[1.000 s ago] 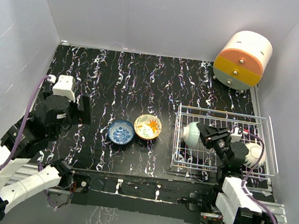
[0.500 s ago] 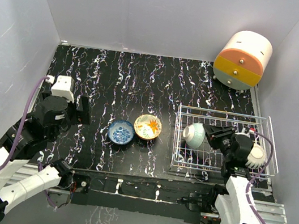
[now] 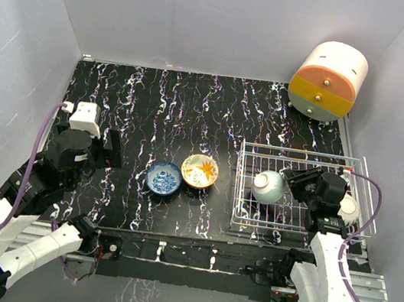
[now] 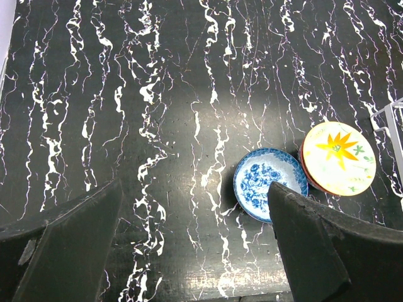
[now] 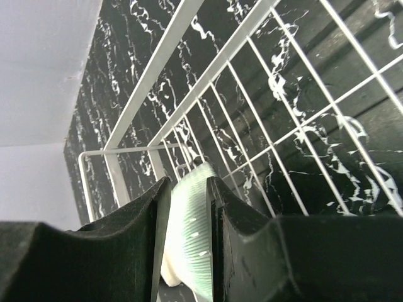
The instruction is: Load the bowls into the dish rack
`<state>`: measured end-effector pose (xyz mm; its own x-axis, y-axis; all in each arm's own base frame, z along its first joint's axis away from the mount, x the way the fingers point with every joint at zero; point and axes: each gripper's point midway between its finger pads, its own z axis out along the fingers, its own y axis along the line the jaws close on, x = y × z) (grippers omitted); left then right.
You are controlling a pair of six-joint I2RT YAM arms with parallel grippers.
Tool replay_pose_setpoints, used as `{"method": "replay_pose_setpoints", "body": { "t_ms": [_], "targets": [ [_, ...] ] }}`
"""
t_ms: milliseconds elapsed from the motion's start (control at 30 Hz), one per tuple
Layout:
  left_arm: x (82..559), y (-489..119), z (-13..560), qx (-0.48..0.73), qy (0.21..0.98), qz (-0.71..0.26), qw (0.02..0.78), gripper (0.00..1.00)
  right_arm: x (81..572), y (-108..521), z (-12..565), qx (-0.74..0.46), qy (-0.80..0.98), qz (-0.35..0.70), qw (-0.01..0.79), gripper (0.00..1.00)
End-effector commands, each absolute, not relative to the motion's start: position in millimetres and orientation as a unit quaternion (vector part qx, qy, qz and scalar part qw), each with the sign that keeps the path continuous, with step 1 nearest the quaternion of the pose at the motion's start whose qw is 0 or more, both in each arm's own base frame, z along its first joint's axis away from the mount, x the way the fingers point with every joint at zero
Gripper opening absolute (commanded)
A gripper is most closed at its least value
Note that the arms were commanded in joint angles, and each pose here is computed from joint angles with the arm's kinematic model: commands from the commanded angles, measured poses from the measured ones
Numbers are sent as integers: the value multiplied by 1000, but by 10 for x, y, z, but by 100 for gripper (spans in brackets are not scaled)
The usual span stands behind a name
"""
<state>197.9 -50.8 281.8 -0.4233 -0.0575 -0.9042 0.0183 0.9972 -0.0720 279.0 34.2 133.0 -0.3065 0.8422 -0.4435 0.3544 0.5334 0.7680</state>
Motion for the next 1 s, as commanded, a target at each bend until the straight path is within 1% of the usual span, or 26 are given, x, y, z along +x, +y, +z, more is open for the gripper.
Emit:
{"method": "replay_pose_setpoints", "body": {
  "t_ms": [0, 233, 333, 433, 500, 633, 667, 767, 800, 967],
  "targets": [
    [1979, -532, 2798, -7, 843, -39, 536, 97, 2846, 145, 1541, 381, 760, 225, 475, 32],
    [1970, -526, 2800, -8, 843, -40, 537, 97, 2870, 113, 1625, 370, 763, 214, 485, 34],
    [1968, -522, 2798, -9, 842, -39, 537, 97, 2886, 66, 1622, 354, 781, 188, 479, 38],
    [1980, -536, 2805, -7, 842, -41, 538, 97, 2903, 13, 1525, 332, 817, 149, 446, 47],
    [1992, -548, 2808, -6, 841, -42, 539, 97, 2910, -26, 1486, 321, 839, 125, 422, 52],
    [2018, -580, 2823, -4, 836, -49, 546, 97, 2927, -80, 1556, 307, 852, 102, 411, 60],
    [2025, -591, 2820, -4, 835, -51, 547, 97, 2934, -80, 1601, 304, 852, 102, 415, 66],
    [2044, -630, 2815, 0, 833, -59, 550, 97, 2880, -83, 1660, 299, 860, 94, 402, 91],
    [2049, -642, 2816, 2, 832, -62, 552, 97, 2842, -70, 1645, 298, 865, 94, 392, 98],
    [2052, -674, 2845, 8, 826, -72, 559, 97, 2663, -35, 1632, 292, 877, 91, 371, 99]
  ]
}}
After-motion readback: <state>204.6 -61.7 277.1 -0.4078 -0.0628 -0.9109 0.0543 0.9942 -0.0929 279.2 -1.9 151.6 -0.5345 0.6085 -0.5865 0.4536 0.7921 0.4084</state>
